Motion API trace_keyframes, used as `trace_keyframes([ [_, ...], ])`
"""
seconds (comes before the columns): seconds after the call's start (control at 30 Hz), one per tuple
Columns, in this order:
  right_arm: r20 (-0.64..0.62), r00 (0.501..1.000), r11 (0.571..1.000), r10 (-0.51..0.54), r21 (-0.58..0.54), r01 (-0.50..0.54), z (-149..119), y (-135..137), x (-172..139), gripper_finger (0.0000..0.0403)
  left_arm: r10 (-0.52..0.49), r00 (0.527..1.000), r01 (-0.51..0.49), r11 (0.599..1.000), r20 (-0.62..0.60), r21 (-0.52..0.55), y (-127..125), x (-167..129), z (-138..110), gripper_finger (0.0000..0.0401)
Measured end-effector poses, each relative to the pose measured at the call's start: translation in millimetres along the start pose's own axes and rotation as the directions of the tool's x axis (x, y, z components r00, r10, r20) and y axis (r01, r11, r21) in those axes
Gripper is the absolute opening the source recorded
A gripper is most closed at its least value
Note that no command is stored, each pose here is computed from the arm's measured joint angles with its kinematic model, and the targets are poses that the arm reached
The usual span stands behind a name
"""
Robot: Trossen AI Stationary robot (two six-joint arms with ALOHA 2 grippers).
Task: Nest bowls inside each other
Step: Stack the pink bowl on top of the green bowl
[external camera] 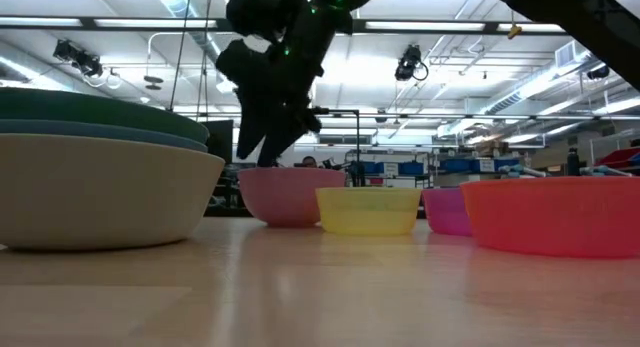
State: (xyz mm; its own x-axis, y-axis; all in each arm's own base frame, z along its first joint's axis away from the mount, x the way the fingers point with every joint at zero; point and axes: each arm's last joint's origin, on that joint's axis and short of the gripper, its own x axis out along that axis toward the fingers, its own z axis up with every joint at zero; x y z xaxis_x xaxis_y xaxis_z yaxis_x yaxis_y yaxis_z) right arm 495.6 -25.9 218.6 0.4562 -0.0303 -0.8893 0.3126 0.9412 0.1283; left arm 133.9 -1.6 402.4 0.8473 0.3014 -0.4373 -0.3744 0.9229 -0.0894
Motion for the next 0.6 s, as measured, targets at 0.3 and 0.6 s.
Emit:
trace_keyframes([
  [0.3, 0.006, 0.999, 0.999, -0.04, 0.025, 0.04, -19, -12, 36, 0.0199, 0.007, 1.0, -0.007, 1.0, -0.001, 0.001, 0, 0, 0, 0.0163],
  [0.6, 0.009, 0.998, 0.998, -0.056, -0.024, 0.056, -23, -25, 46, 0.0079, 0.016, 1.0, -0.016, 1.0, 0.002, 0.001, 1, 0, 0, 0.0163],
])
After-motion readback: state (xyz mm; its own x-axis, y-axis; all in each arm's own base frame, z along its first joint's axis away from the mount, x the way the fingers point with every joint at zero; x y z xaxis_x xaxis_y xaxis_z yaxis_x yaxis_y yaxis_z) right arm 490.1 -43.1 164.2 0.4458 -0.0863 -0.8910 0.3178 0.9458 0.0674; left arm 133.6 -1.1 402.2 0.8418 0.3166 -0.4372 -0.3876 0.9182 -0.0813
